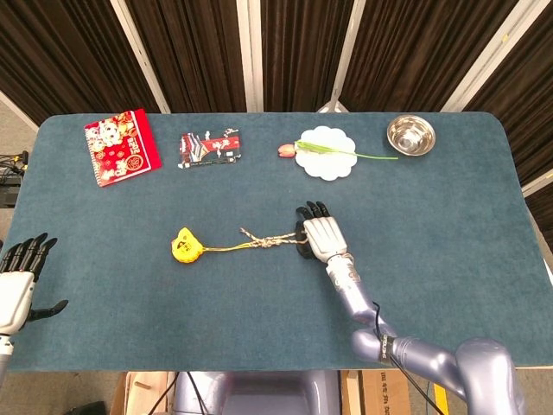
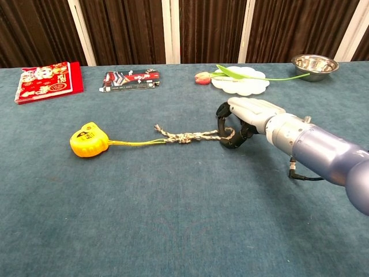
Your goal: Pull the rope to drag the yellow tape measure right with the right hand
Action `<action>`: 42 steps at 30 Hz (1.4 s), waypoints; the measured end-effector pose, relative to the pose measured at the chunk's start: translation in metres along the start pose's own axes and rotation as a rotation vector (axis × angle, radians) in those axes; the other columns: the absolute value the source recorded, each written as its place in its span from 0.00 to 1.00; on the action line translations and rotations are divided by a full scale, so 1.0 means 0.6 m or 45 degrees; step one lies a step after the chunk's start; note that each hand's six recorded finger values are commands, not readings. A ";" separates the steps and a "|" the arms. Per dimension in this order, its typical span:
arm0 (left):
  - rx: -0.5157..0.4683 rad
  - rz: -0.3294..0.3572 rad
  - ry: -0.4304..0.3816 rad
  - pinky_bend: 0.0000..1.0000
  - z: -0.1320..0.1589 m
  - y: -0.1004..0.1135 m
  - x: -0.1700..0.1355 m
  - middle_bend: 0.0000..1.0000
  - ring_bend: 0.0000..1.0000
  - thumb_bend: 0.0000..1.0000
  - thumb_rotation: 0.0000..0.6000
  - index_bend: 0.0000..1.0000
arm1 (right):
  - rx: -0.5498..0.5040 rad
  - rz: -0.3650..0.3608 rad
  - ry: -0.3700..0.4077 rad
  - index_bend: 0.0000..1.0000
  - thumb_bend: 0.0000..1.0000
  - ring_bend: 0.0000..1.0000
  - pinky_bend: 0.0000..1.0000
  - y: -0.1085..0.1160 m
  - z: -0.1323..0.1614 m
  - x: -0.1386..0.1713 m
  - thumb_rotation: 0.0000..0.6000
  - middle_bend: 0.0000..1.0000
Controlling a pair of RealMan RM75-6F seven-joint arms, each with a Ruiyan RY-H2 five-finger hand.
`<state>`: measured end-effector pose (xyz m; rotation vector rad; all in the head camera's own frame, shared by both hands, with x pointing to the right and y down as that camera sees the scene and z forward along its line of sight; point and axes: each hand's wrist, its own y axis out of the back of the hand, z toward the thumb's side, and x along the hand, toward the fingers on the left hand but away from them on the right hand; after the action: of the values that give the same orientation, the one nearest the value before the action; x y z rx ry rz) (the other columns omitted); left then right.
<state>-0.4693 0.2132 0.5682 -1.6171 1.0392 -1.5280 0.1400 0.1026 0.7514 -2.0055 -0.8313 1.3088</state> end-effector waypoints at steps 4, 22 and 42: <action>-0.001 -0.002 0.004 0.00 -0.001 -0.001 0.000 0.00 0.00 0.00 1.00 0.00 | -0.002 -0.016 0.012 0.62 0.43 0.01 0.00 0.011 0.002 0.002 1.00 0.19; -0.003 -0.011 -0.004 0.00 0.004 -0.002 -0.001 0.00 0.00 0.00 1.00 0.00 | -0.073 -0.054 -0.036 0.63 0.43 0.01 0.00 0.076 -0.035 0.046 1.00 0.19; -0.003 -0.010 -0.019 0.00 0.009 -0.001 -0.005 0.00 0.00 0.00 1.00 0.00 | -0.198 -0.152 -0.262 0.65 0.43 0.01 0.00 0.169 -0.161 0.105 1.00 0.19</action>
<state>-0.4641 0.2160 0.5670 -1.6334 1.0283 -1.5183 0.2681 0.0737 0.6720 -1.9253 -1.1622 1.4366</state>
